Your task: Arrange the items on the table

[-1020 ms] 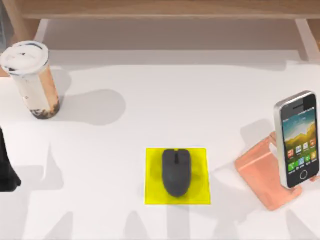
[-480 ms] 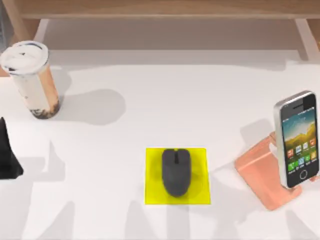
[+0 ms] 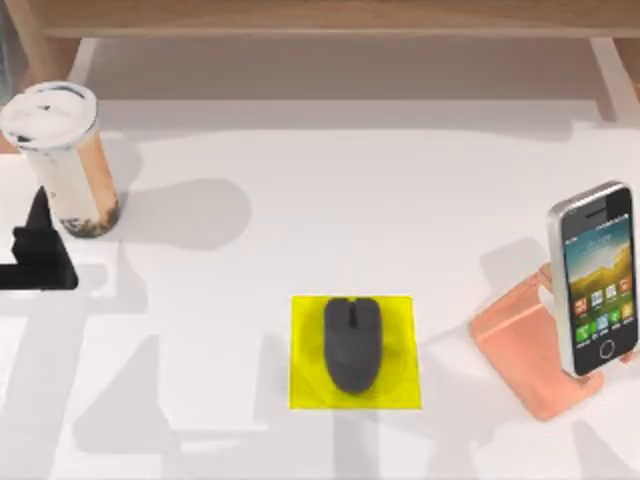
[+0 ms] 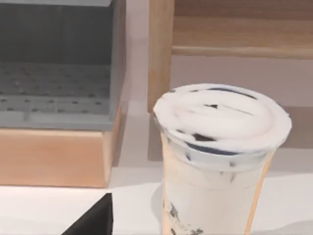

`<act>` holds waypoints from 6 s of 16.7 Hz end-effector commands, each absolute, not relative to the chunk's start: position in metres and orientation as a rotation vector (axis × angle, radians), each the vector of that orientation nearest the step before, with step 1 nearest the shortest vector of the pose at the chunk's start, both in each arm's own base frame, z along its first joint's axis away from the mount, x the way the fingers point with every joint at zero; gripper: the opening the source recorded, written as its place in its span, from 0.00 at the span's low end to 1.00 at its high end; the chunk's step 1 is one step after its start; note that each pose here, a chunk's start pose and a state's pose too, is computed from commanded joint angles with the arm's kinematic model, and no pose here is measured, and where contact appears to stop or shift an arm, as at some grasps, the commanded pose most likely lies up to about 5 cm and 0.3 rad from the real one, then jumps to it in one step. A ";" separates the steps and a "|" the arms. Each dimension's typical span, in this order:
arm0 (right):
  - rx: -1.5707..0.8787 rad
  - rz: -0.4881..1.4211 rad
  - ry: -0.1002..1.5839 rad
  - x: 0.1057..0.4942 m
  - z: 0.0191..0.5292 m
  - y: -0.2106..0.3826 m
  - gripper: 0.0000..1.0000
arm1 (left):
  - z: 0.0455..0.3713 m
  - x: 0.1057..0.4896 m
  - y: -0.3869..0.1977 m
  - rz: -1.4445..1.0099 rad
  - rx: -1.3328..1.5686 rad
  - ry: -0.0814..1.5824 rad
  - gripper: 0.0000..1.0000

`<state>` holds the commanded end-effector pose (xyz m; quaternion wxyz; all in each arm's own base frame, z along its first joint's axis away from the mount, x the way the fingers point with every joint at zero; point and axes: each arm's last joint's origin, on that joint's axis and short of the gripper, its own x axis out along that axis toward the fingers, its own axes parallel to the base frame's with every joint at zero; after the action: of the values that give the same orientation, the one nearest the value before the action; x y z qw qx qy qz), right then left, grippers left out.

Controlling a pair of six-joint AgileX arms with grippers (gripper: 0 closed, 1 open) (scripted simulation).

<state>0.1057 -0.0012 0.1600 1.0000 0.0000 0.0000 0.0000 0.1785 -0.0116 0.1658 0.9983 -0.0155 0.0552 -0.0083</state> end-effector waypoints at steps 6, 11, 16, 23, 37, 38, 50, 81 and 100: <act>0.000 0.000 0.000 0.106 0.160 -0.001 1.00 | 0.130 0.235 -0.019 -0.028 -0.020 0.170 1.00; 0.000 0.000 0.000 0.106 0.160 -0.001 1.00 | 0.091 0.270 -0.022 -0.031 -0.010 0.160 1.00; 0.000 0.000 0.000 0.106 0.160 -0.001 1.00 | 0.077 0.288 -0.021 -0.027 -0.010 0.099 1.00; 0.000 0.000 0.000 0.106 0.160 -0.001 1.00 | 0.077 0.291 -0.022 -0.027 -0.010 0.100 1.00; 0.000 0.000 0.000 0.106 0.160 -0.001 1.00 | 0.074 0.318 -0.022 -0.027 -0.010 0.099 0.62; 0.000 0.000 0.000 0.106 0.160 -0.001 1.00 | 0.074 0.318 -0.022 -0.027 -0.010 0.099 0.55; 0.000 0.000 0.000 0.106 0.160 -0.001 1.00 | 0.074 0.318 -0.022 -0.027 -0.010 0.099 0.00; 0.000 0.000 0.000 0.106 0.160 -0.001 1.00 | 0.206 0.359 -0.190 -0.438 -0.139 -0.058 0.00; 0.000 0.000 0.000 0.106 0.160 -0.001 1.00 | 0.253 0.455 -0.239 -0.029 -0.007 0.100 0.00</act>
<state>0.1057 -0.0012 0.1600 1.0000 0.0000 0.0000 0.0000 0.4550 -0.2392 0.2529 0.9986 -0.0036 0.0500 -0.0144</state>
